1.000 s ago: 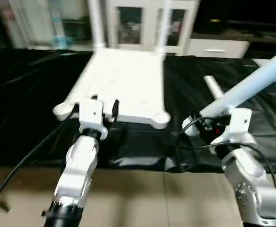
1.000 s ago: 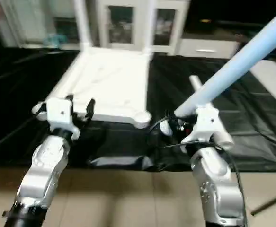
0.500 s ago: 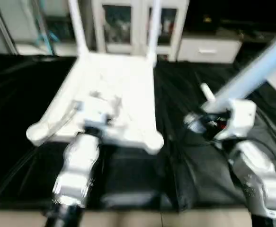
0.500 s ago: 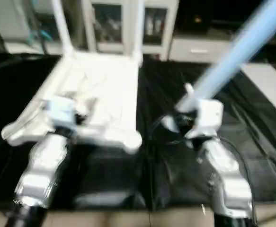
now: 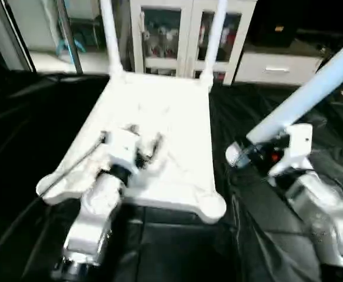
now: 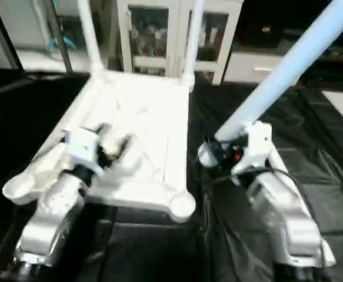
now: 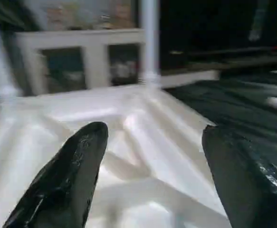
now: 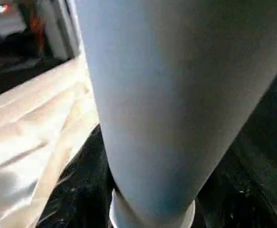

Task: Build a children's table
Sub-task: Pick table leg

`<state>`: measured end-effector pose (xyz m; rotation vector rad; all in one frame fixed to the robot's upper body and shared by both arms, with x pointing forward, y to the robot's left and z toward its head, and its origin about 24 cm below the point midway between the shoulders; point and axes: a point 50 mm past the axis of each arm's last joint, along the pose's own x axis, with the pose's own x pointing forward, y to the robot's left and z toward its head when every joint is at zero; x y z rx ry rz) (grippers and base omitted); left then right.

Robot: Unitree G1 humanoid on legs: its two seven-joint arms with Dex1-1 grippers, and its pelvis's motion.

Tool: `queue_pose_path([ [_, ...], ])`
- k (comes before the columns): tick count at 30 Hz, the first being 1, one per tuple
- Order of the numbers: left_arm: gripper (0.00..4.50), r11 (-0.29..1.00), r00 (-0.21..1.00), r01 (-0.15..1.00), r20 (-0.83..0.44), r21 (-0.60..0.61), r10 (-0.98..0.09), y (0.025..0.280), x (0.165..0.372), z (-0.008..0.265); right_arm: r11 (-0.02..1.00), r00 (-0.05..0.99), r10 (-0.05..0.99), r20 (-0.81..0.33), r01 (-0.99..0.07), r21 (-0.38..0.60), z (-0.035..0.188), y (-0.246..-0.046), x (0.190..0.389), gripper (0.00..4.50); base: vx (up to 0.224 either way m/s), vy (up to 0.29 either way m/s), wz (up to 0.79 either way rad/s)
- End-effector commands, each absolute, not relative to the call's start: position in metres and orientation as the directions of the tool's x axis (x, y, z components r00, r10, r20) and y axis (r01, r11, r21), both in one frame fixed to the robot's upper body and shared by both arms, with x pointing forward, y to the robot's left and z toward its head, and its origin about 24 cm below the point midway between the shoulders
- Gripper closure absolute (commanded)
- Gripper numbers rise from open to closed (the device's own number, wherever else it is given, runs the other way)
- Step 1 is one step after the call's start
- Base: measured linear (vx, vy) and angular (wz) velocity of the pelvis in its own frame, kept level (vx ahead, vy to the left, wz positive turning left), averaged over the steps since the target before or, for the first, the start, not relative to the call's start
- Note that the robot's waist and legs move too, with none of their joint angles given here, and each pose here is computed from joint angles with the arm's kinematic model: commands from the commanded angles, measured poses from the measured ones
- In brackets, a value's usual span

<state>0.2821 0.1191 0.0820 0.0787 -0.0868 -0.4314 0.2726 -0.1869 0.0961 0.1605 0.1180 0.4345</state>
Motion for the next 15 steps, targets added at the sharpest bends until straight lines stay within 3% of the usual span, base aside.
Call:
queue_pose_path([
  [1,0.91,0.905,0.903,0.42,0.074,0.067,-0.424,0.128,0.284,0.085,0.865,0.873,0.485,-0.046,-0.471,0.174,0.105,-0.183,0.272,2.62,0.0,0.0,0.0],
  [3,0.91,0.93,0.926,0.361,0.092,0.067,-0.366,0.134,0.29,0.086,0.889,0.893,0.446,-0.057,-0.434,0.147,0.104,-0.189,0.274,2.62,0.0,0.0,0.0],
  [5,0.91,0.954,0.95,0.29,0.099,0.077,-0.296,0.14,0.293,0.092,0.912,0.928,0.37,-0.033,-0.356,0.206,0.107,-0.189,0.279,2.62,-0.056,-0.011,0.12],
  [10,0.91,0.97,0.968,0.236,0.075,0.062,-0.24,0.14,0.294,0.089,0.904,0.919,0.391,-0.048,-0.373,0.21,0.102,-0.177,0.277,2.62,-0.061,-0.014,0.12],
  [15,0.91,0.975,0.972,0.217,0.087,0.043,-0.22,0.134,0.297,0.095,0.892,0.904,0.422,-0.068,-0.4,0.208,0.099,-0.17,0.276,2.62,-0.038,-0.13,0.14],
])
